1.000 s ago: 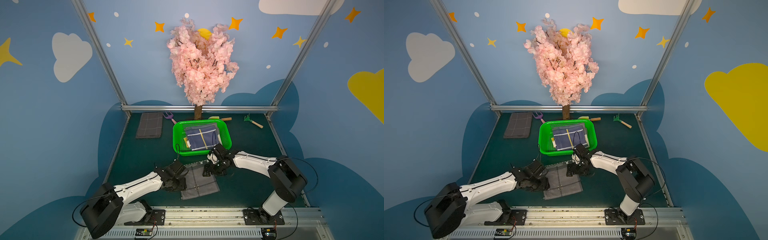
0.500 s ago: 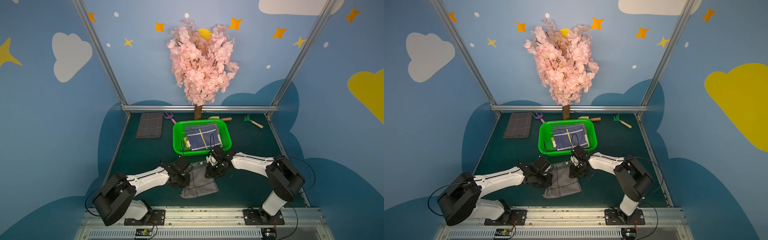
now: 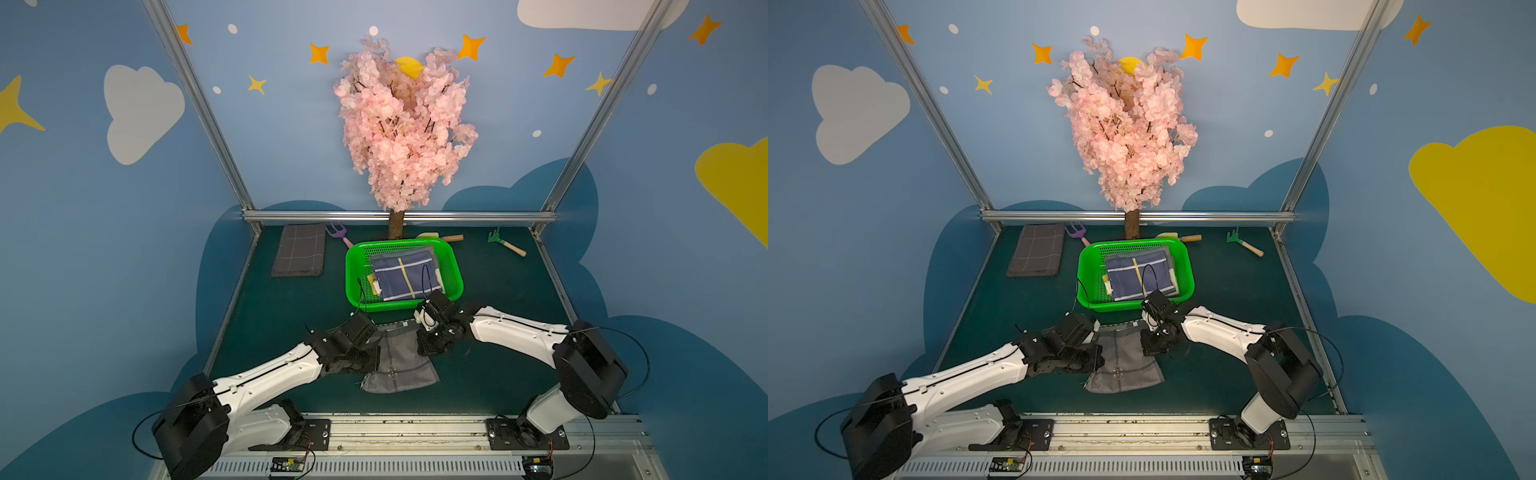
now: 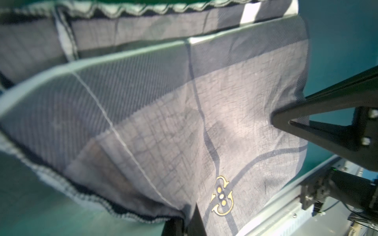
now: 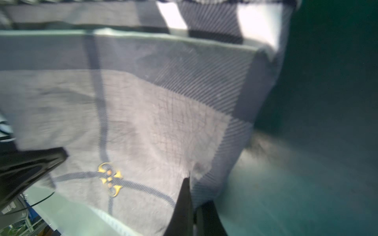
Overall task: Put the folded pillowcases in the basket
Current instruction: Pick up the pillowcase at the center of the board, then place the pillowcase in the basket.
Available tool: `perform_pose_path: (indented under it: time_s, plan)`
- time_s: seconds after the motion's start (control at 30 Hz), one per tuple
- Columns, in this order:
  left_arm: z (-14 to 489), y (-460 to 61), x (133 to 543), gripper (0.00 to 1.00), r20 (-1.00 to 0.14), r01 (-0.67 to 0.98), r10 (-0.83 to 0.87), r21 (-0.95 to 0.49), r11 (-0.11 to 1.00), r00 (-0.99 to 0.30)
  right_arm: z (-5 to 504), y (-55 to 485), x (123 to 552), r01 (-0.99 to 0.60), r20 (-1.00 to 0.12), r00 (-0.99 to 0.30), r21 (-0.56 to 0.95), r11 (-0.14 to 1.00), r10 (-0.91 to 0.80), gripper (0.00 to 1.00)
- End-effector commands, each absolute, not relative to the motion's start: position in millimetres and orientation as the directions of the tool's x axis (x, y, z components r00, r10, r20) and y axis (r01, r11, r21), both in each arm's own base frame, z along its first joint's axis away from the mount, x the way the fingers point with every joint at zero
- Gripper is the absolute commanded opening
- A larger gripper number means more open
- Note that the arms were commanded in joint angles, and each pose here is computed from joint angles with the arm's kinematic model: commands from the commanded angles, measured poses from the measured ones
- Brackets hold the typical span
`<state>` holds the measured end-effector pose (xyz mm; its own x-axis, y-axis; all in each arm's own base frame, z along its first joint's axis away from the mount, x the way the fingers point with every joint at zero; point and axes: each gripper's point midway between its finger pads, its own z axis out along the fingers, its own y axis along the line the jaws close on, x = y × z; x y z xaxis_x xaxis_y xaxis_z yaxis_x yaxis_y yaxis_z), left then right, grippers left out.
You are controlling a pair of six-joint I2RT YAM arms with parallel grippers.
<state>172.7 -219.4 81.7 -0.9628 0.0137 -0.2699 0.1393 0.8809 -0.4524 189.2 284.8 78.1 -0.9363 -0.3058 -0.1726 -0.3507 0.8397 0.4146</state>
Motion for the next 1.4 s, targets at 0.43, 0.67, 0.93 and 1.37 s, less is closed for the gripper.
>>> perform_pose_path:
  time_s: [0.43,0.67,0.93,1.37]
  plan:
    - [209,-242,272,0.03,-0.582,0.319,0.009,-0.432,0.844,-0.813,208,269,278,-0.385,-0.546,-0.823,0.333,0.861,-0.156,0.0]
    - [212,-251,334,0.03,-0.576,0.299,-0.018,-0.449,0.842,-0.817,212,264,336,-0.325,-0.572,-0.816,0.335,0.884,-0.083,0.0]
    - [191,-245,394,0.03,-0.561,0.24,-0.079,-0.472,0.848,-0.824,185,267,410,-0.261,-0.533,-0.845,0.342,0.903,-0.042,0.0]
    - [137,-254,442,0.03,-0.447,0.203,-0.059,-0.515,0.832,-0.893,140,267,460,-0.248,-0.435,-0.898,0.375,0.893,-0.067,0.0]
